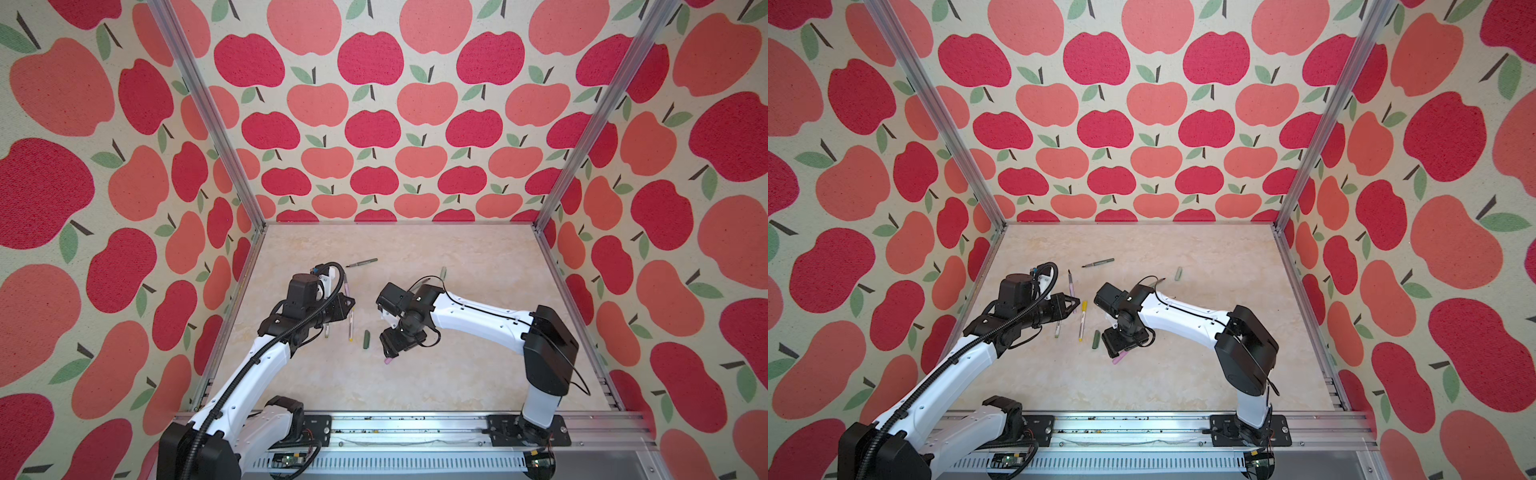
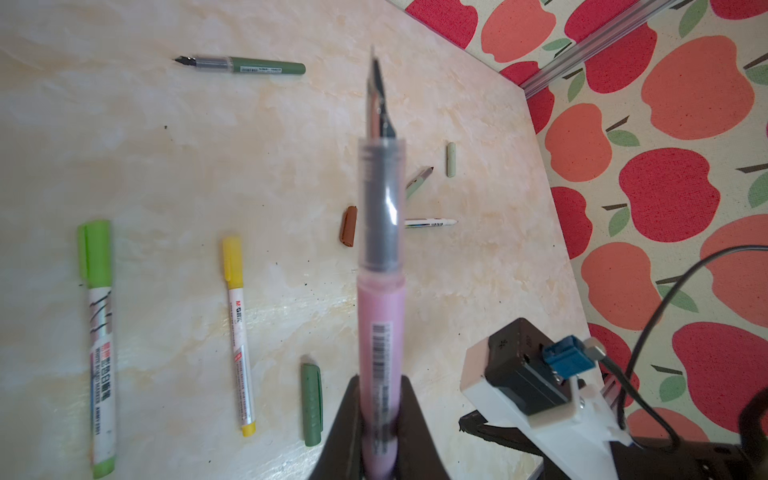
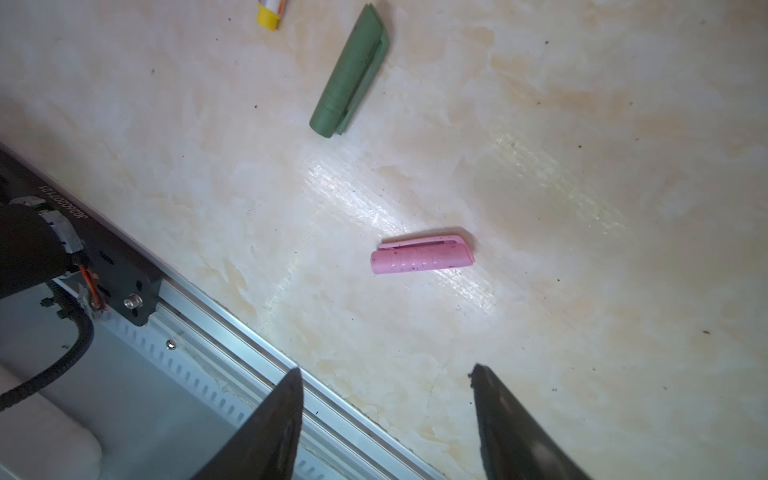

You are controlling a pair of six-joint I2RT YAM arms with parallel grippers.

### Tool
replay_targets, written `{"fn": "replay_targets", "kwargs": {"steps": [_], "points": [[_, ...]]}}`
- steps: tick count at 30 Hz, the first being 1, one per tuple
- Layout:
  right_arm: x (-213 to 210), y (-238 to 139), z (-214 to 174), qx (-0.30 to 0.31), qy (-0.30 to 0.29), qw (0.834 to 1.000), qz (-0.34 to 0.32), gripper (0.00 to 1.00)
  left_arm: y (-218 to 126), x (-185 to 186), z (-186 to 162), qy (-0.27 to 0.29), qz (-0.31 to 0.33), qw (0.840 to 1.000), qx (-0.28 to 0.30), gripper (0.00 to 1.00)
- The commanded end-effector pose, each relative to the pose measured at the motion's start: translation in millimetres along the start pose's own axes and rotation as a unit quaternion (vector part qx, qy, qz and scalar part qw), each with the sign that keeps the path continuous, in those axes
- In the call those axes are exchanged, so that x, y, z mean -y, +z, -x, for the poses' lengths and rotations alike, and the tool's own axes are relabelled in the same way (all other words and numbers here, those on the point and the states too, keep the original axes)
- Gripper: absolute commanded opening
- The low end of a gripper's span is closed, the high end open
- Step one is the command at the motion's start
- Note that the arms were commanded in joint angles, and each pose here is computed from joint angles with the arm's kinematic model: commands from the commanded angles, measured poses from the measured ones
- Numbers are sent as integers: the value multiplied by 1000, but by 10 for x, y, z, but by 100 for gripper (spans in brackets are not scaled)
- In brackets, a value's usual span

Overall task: Insert the pens into the pen caps
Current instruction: 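Open the right gripper and move it down to the pink cap, then grasp the pink cap on the table with the right gripper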

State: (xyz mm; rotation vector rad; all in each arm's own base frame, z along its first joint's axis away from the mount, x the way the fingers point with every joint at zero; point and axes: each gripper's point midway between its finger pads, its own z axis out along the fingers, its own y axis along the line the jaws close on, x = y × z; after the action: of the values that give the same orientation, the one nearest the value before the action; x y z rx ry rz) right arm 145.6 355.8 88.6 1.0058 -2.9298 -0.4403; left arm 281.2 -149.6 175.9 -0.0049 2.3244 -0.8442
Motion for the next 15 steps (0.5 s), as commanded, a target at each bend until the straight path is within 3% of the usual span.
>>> {"fn": "replay_targets", "kwargs": {"steps": [1, 8, 15], "points": [[6, 140, -120, -33, 26, 999, 20, 69, -28, -46, -32, 7, 6, 1000, 4, 1], [-70, 387, -75, -62, 29, 996, 53, 69, -74, -45, -39, 5, 4, 1000, 15, 1], [-12, 518, 17, -67, 36, 996, 56, 60, -146, -30, -14, 8, 5, 1000, 28, 2]]}}
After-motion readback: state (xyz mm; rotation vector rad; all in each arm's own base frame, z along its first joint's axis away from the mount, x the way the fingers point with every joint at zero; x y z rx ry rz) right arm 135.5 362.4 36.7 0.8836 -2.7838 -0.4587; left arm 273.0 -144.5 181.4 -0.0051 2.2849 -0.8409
